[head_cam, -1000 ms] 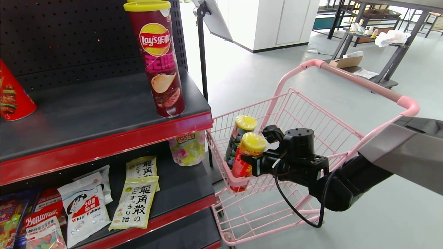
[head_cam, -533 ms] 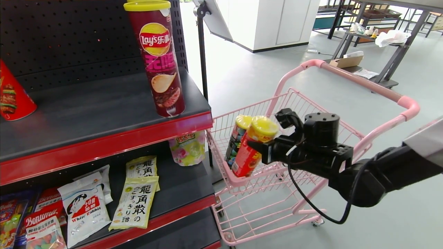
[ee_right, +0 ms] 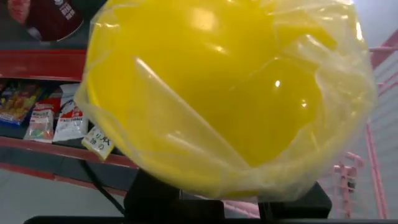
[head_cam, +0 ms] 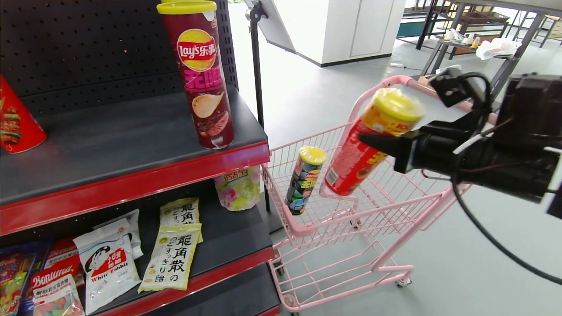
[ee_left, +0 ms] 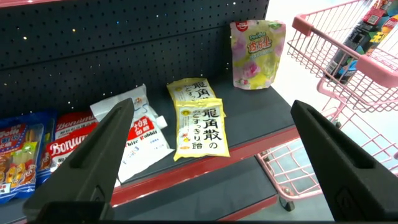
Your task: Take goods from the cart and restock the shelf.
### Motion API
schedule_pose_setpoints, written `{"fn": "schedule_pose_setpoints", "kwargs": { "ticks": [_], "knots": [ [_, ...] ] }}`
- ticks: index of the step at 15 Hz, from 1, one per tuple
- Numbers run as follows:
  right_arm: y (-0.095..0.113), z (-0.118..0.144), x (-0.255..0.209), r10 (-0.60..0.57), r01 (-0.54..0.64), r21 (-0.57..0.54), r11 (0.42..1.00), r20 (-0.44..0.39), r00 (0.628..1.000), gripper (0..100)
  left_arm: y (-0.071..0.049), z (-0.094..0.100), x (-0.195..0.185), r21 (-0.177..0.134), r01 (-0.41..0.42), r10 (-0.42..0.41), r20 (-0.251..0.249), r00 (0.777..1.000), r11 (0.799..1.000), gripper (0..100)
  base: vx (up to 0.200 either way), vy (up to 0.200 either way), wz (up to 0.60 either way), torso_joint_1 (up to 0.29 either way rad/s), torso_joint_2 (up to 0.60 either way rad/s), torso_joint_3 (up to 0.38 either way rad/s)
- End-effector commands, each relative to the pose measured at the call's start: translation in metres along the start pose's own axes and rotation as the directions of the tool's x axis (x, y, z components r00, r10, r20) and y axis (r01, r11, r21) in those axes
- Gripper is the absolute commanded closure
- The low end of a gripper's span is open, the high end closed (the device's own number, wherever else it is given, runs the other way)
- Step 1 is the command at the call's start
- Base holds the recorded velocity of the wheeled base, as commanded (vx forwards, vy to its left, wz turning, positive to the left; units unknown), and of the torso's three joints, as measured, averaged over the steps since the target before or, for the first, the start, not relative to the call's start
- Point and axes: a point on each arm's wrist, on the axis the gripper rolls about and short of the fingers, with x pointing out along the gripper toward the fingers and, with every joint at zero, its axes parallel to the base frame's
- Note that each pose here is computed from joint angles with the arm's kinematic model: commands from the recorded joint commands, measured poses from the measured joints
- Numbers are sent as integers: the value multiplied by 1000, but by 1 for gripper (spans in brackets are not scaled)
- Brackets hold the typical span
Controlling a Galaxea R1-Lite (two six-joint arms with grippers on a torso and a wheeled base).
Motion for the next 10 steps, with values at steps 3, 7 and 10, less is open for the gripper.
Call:
{"fn": "schedule_pose_setpoints", "kwargs": {
  "ticks": [3, 7, 10],
  "knots": [
    [9, 0, -169, -271, 274, 8, 962, -128, 954, 100, 0, 0, 0, 0, 1, -1, 0, 1000, 1000, 0, 0, 0, 0, 0, 0, 0],
    [17, -15, -216, -383, 390, 31, 920, -134, 914, 100, 0, 0, 0, 0, 6, -6, -2, 1000, 1000, 0, 0, 0, 0, 0, 0, 0],
    [20, -27, -224, -394, 401, 18, 916, -143, 908, 100, 0, 0, 0, 0, 6, -6, -2, 1000, 1000, 0, 0, 0, 0, 0, 0, 0]
  ]
}}
